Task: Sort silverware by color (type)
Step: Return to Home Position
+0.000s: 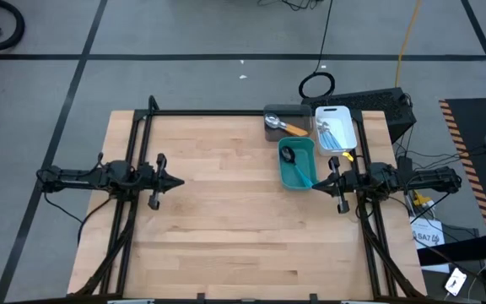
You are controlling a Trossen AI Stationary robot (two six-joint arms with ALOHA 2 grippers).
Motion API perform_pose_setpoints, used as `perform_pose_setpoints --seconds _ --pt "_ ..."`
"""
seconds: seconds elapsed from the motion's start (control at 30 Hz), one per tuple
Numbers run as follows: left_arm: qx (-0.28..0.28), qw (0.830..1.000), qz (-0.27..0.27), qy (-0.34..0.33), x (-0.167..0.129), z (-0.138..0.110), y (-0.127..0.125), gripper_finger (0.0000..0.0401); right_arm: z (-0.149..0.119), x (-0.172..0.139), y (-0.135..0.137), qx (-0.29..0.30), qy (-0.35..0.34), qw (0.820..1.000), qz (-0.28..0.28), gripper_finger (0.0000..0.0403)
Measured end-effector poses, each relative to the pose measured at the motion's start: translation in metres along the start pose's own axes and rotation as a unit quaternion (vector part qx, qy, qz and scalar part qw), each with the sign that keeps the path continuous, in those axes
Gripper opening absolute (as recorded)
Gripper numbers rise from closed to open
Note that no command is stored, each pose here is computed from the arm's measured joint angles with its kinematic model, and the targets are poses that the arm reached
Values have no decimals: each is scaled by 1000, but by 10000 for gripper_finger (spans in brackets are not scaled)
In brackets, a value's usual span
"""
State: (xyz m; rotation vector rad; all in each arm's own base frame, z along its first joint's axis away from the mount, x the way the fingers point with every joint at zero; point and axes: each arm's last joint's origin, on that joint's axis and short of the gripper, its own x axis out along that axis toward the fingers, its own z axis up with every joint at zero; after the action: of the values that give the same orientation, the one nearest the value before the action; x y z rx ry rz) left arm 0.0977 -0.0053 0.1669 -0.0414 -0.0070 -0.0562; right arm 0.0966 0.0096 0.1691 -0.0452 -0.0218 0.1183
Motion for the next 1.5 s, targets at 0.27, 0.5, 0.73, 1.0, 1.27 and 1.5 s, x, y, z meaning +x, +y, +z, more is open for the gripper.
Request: perform_pose_setpoints --seconds 0.27,0.5,0.73,1.0,1.27,1.5 --pt "6 1000 15 1 0 0 2 1 0 0 0 0 -1 1000 0 0" --pt "43 999 28 2 0 0 5 1 0 0 0 0 -1 1000 0 0" --pt "58 998 29 3 0 0 5 1 0 0 0 0 -1 1000 0 0" --pt "32 999 29 2 0 0 5 1 0 0 0 0 -2 1000 0 0" --pt "32 999 29 2 0 0 5 1 0 0 0 0 -2 1000 0 0" --pt "32 999 29 2 0 0 5 1 0 0 0 0 -2 1000 0 0"
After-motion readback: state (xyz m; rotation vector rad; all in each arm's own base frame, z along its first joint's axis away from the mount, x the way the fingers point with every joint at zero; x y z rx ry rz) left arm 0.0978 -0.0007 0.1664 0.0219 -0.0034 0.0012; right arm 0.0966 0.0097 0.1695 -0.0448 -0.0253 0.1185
